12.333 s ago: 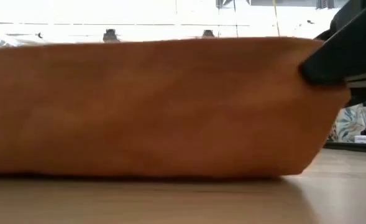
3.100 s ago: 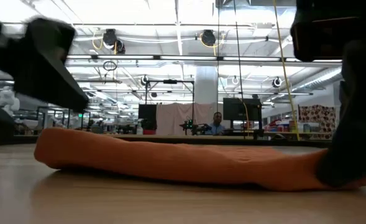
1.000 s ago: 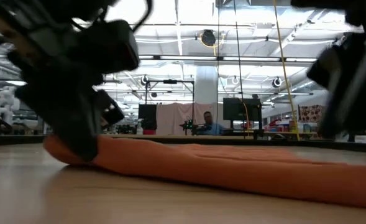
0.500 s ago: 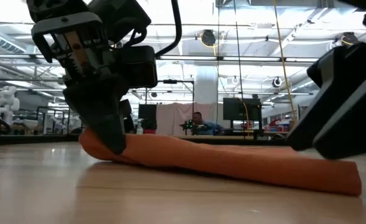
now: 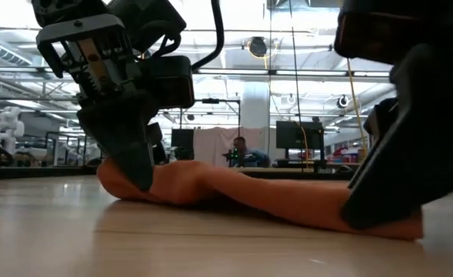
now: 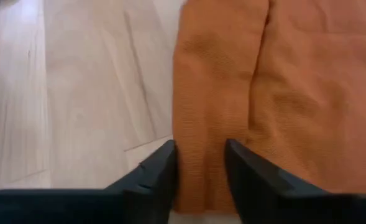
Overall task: Roll towel into tight, uniform cylinder
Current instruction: Roll the brown towel
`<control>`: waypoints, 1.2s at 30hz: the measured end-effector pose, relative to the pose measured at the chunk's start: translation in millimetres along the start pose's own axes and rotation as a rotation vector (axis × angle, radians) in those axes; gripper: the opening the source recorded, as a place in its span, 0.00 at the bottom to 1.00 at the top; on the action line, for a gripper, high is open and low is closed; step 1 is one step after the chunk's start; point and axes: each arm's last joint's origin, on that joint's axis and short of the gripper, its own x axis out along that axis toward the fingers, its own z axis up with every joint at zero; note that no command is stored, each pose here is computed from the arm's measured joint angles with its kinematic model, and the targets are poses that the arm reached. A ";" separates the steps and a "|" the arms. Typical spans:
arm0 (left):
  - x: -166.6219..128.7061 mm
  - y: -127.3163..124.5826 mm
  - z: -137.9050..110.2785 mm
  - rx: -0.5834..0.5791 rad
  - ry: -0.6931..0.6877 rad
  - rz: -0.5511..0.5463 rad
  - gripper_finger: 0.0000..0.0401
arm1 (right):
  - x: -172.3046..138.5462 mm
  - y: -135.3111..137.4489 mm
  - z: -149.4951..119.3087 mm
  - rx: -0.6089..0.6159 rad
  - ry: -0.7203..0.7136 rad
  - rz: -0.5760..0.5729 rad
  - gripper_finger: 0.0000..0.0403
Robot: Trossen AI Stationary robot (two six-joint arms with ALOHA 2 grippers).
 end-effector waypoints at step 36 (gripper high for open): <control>-5.6 -115.3 -72.8 0.794 -0.246 0.377 0.56 | -0.4 8.0 0.9 0.235 0.078 0.129 0.00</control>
